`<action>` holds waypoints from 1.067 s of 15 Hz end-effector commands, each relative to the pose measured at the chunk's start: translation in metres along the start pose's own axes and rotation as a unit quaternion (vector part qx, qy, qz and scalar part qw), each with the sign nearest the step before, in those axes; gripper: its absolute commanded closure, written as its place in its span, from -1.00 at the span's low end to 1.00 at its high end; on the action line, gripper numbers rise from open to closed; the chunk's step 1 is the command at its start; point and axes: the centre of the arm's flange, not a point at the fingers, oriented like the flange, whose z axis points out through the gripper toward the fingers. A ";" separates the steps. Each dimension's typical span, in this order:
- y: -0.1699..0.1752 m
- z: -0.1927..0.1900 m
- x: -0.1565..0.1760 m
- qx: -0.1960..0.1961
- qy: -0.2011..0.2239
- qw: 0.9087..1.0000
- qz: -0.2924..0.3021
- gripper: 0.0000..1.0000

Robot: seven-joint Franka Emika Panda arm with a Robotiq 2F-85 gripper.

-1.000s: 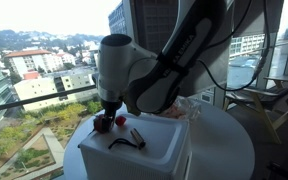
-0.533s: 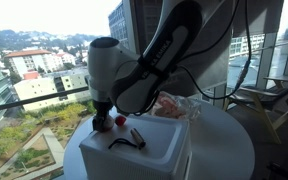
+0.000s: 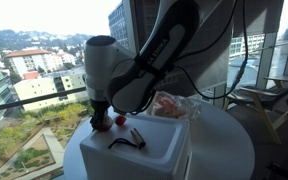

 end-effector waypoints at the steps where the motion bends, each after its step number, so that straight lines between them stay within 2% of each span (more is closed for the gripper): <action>1: -0.006 -0.045 -0.016 -0.030 0.029 0.999 0.026 0.73; 2: -0.003 -0.059 -0.022 -0.047 0.050 0.997 0.039 0.69; 3: 0.001 -0.073 -0.027 -0.061 0.067 0.994 0.054 0.75; 4: 0.007 -0.086 -0.032 -0.073 0.084 0.991 0.071 0.74; 8: 0.051 -0.143 -0.061 -0.121 0.114 0.972 0.164 0.72; 12: 0.102 -0.180 -0.108 -0.165 0.113 0.943 0.267 0.73; 16: 0.146 -0.179 -0.152 -0.210 0.059 0.905 0.364 0.72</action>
